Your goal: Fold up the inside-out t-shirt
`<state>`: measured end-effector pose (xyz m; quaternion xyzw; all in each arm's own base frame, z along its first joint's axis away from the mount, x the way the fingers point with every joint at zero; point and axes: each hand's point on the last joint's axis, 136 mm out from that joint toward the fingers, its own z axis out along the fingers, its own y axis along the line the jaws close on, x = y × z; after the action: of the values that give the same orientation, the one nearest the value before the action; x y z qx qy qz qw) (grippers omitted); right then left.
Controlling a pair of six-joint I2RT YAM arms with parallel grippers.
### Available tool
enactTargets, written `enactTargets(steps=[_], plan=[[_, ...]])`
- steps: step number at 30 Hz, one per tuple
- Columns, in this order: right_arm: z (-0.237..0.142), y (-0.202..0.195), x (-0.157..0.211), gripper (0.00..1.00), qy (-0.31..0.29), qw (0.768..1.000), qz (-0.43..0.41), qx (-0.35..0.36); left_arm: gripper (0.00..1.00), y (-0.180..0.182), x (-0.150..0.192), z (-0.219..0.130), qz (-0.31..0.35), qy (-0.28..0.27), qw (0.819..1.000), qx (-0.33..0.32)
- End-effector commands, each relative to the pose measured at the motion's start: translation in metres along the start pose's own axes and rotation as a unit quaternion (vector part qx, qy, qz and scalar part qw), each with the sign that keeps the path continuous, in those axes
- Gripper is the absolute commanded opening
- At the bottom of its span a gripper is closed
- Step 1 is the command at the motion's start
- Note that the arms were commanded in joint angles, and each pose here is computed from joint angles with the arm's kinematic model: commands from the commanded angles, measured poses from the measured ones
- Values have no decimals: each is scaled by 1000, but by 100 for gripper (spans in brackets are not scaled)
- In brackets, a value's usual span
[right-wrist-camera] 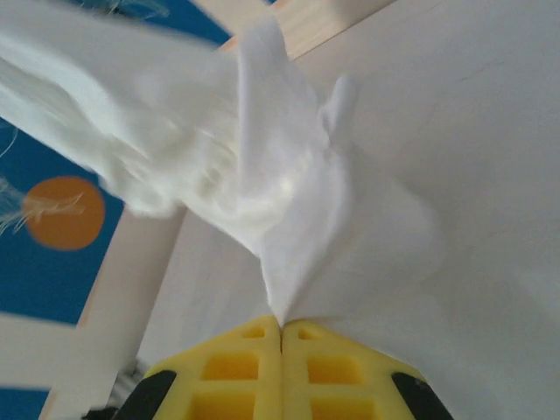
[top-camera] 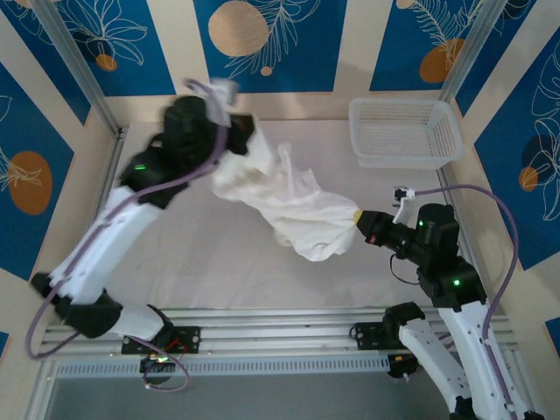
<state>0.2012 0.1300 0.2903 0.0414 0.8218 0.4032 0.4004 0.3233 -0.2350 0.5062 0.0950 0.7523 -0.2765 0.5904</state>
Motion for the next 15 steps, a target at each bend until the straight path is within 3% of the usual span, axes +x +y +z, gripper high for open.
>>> enactTargets(steps=[1, 4, 5, 6, 8, 10, 12, 15], plan=[[14, -14, 34, 0, 75, 997, -15, 15, 0, 9, 1, -5, 55, 29, 998, -28], [20, -85, 70, 0, 107, 980, 50, 159, 0, -2, 10, 5, 56, 46, 997, 2], [21, -96, 80, 4, 122, 975, 64, 177, 0, -5, 17, 9, 53, 58, 997, 13], [22, -102, 90, 15, 140, 970, 77, 183, 0, -7, 26, 16, 50, 71, 996, 20], [25, -99, 97, 36, 160, 968, 88, 172, 0, -3, 42, 24, 45, 93, 995, 15], [27, -88, 88, 50, 152, 974, 75, 151, 0, 6, 58, 26, 46, 113, 992, -4], [30, -69, 70, 57, 135, 983, 42, 116, 0, 25, 78, 20, 49, 136, 988, -43], [45, -47, 53, 58, 143, 986, 0, 82, 0, 69, 109, -6, 47, 155, 977, -139]])
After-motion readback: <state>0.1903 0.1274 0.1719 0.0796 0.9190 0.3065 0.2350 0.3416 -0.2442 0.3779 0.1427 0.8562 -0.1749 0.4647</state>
